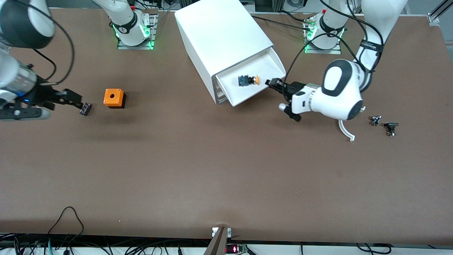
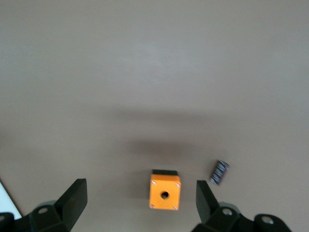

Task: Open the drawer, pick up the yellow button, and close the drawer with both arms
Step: 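Withdraw the left gripper while the right gripper reaches into the drawer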

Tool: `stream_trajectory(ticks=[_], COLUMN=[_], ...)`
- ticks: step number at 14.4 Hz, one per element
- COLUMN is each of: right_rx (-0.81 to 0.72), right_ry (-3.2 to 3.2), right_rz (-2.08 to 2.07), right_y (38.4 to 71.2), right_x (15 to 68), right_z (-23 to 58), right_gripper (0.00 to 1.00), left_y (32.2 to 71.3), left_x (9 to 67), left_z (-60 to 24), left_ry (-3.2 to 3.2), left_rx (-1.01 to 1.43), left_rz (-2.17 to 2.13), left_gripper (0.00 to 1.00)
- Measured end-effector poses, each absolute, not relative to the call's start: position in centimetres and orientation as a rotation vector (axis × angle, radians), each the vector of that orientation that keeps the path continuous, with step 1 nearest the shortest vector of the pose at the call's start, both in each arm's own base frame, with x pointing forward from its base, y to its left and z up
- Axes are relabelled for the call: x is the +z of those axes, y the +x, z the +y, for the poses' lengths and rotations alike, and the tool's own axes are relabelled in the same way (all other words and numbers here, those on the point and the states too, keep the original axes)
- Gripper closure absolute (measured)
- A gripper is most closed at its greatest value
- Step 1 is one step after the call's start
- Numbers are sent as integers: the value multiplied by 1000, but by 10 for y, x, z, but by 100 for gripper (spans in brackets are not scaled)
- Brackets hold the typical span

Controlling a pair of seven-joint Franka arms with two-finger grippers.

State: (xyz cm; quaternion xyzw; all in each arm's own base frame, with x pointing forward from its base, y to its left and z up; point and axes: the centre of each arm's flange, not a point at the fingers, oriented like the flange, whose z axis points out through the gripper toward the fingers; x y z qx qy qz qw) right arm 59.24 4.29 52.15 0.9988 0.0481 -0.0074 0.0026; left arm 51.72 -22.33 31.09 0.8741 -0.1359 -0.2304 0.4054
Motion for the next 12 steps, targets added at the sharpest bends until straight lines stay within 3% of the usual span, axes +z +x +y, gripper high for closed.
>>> stream_trajectory(ticks=[2,3,6,9,10,12], right_rx=[32,57,116,175,189,205], right_ry=[3125,3119,3092,3033,3013,2961], right_rz=[284,353,584,880,957,1116], right_y=[595,594,586,562,555,544], right_x=[516,515,517,517,514,506], right_z=[95,122,213,340,374,424], right_gripper=[0,0,0,0,0,0], left_y=[528,531,545,579,587,586], left_x=[314,317,330,391,421,470], left_z=[-212,-210,-196,-136,-103,-43], left_ry=[2224,2230,2316,2499,2537,2632], left_rx=[-539,-526,-444,-212,-120,2], left_rz=[-317,-309,-335,-354,-320,-272], left_gripper=[74,67,37,7,0,0])
